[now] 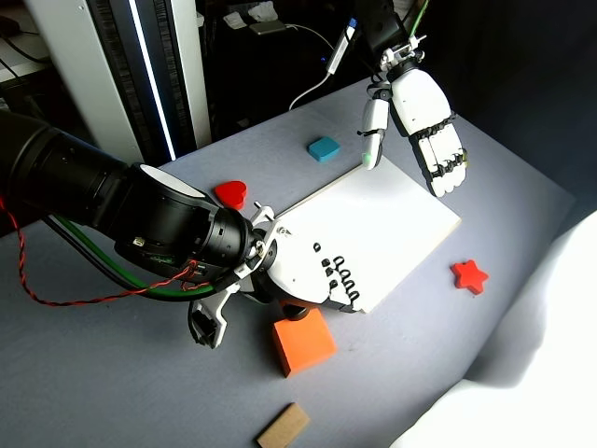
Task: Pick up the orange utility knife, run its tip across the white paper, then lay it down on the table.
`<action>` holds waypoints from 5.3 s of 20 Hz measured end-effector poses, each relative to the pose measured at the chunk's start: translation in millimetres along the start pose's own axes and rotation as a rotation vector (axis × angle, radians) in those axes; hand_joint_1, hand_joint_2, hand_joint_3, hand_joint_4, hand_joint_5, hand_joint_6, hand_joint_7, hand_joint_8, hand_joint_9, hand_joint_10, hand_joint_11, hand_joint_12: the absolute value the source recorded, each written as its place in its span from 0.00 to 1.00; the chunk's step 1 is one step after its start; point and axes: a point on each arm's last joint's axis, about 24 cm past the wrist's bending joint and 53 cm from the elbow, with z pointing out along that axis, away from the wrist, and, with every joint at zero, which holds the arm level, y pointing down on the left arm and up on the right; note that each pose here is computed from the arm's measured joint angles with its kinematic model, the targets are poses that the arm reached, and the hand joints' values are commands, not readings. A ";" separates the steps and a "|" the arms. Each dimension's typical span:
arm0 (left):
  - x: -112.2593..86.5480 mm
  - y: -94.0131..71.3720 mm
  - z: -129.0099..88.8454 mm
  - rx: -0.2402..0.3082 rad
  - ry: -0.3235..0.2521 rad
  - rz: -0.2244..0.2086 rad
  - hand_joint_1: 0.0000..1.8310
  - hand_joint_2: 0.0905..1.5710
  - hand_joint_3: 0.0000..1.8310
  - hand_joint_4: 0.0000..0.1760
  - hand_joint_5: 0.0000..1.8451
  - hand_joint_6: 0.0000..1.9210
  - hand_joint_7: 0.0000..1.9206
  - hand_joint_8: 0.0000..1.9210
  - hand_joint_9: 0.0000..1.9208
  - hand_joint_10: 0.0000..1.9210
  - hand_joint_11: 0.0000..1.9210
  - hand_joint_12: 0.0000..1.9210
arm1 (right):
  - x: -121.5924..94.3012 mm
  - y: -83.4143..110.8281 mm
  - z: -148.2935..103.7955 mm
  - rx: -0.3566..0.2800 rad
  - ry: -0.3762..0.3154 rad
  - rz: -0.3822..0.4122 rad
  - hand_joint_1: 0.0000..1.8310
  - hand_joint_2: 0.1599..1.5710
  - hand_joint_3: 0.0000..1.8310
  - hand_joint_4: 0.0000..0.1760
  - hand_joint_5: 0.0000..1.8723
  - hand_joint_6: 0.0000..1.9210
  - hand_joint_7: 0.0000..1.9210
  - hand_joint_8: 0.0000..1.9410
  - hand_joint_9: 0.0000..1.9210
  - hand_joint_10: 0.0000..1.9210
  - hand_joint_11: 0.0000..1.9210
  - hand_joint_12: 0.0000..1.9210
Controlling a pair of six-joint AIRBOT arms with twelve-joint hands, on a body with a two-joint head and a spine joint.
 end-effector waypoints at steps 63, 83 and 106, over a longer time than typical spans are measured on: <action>-39.2 55.6 24.9 -0.086 -0.077 0.058 0.00 0.78 0.00 0.00 0.01 0.00 0.02 0.00 0.01 0.00 0.00 0.13 | -93.4 173.5 32.4 -0.208 -1.073 -0.899 0.82 0.54 0.51 1.00 0.82 1.00 0.95 1.00 1.00 1.00 1.00 1.00; -37.5 55.1 25.8 -0.084 -0.076 0.056 0.00 0.78 0.00 0.00 0.01 0.00 0.01 0.00 0.00 0.00 0.00 0.12 | -47.1 149.4 10.3 -0.246 -1.035 -0.915 0.82 0.53 0.50 1.00 0.80 1.00 0.93 1.00 1.00 1.00 1.00 1.00; -21.2 23.2 30.5 -0.018 -0.051 0.037 0.00 0.77 0.00 0.00 0.01 0.00 0.02 0.00 0.01 0.00 0.00 0.14 | -62.6 113.2 -67.9 -0.235 -0.986 -0.746 0.82 0.55 0.51 1.00 0.80 1.00 0.91 1.00 1.00 1.00 1.00 1.00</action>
